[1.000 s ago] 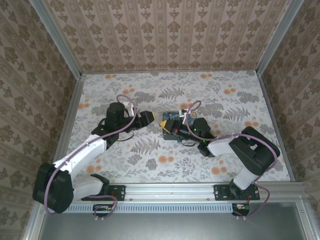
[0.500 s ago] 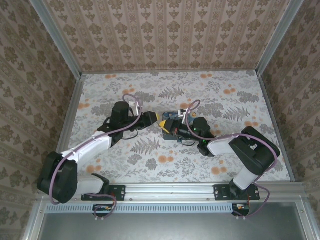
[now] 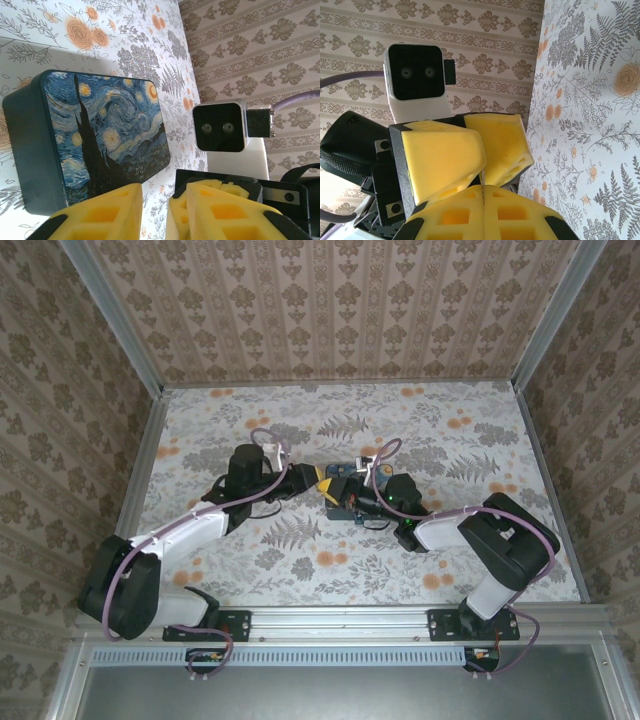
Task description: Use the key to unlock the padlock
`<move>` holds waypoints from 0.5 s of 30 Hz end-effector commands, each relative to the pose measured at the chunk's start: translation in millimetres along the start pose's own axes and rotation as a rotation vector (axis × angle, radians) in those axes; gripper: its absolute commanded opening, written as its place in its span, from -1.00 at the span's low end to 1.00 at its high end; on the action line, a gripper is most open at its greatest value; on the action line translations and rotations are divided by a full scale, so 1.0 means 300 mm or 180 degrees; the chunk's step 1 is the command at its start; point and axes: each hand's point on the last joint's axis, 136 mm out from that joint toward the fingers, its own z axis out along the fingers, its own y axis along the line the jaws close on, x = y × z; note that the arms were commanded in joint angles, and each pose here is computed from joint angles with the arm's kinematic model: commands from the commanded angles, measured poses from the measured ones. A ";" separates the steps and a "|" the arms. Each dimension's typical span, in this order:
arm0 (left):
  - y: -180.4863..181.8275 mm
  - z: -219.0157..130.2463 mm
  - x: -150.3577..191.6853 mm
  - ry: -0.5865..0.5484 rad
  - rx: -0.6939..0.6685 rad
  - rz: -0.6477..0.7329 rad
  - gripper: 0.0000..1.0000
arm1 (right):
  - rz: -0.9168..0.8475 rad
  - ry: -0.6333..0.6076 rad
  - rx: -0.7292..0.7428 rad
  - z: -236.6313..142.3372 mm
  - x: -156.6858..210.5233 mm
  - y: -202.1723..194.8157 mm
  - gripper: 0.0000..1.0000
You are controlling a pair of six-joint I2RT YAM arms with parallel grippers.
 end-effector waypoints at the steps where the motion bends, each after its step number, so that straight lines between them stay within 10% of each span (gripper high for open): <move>1: -0.014 0.004 0.000 -0.0023 0.0076 0.0018 -0.45 | -0.0060 -0.0054 -0.0135 0.008 -0.022 0.036 -1.00; 15: -0.007 0.000 0.016 -0.0029 0.0071 -0.0005 -0.64 | 0.0000 -0.0133 -0.0110 0.000 -0.036 0.006 -1.00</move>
